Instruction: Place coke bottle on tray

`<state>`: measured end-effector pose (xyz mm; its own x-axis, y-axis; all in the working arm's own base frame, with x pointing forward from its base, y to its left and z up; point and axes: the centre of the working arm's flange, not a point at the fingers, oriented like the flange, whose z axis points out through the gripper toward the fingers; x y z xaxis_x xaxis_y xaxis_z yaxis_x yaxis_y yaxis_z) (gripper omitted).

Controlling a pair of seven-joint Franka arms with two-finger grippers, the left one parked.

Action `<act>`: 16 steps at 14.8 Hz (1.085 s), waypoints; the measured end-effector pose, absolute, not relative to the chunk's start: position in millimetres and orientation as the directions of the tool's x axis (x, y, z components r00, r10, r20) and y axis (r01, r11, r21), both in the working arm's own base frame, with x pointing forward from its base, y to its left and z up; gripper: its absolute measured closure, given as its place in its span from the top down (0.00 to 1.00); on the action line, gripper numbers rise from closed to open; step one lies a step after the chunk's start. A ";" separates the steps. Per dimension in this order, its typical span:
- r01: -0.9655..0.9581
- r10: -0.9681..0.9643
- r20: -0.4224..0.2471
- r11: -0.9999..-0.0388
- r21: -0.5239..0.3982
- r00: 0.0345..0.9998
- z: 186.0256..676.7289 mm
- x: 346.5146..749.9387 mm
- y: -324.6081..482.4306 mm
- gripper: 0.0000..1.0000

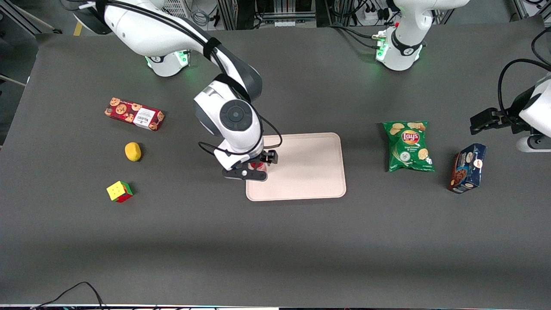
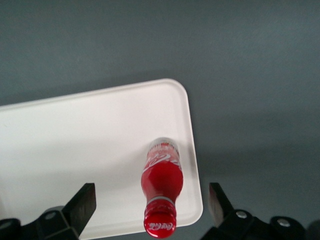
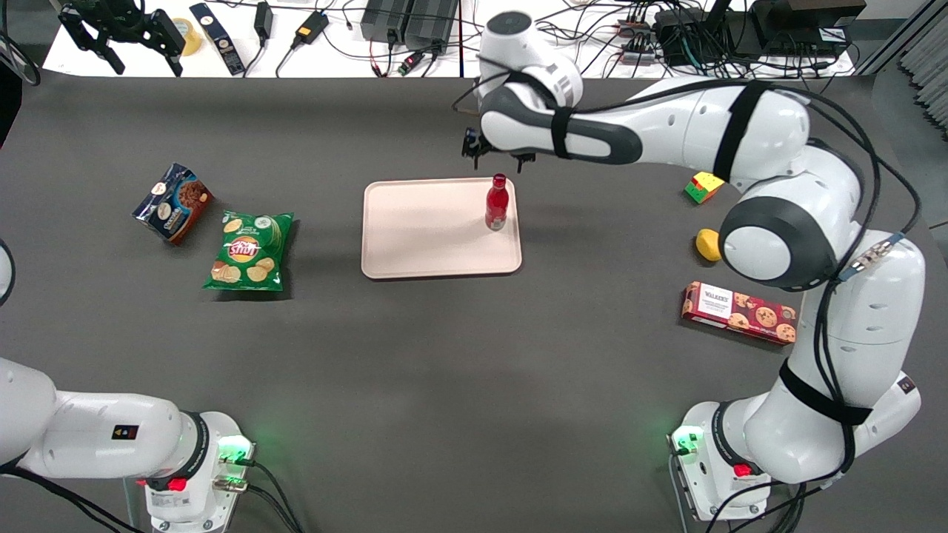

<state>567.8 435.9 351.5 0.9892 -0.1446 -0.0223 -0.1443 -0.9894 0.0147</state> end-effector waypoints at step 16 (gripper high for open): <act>-0.092 -0.094 0.078 -0.995 -0.027 0.993 594.8 567.3 82.7 1.00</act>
<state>567.3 82.7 594.8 0.9925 -0.0943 0.0777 -0.0925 -0.9953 -0.0273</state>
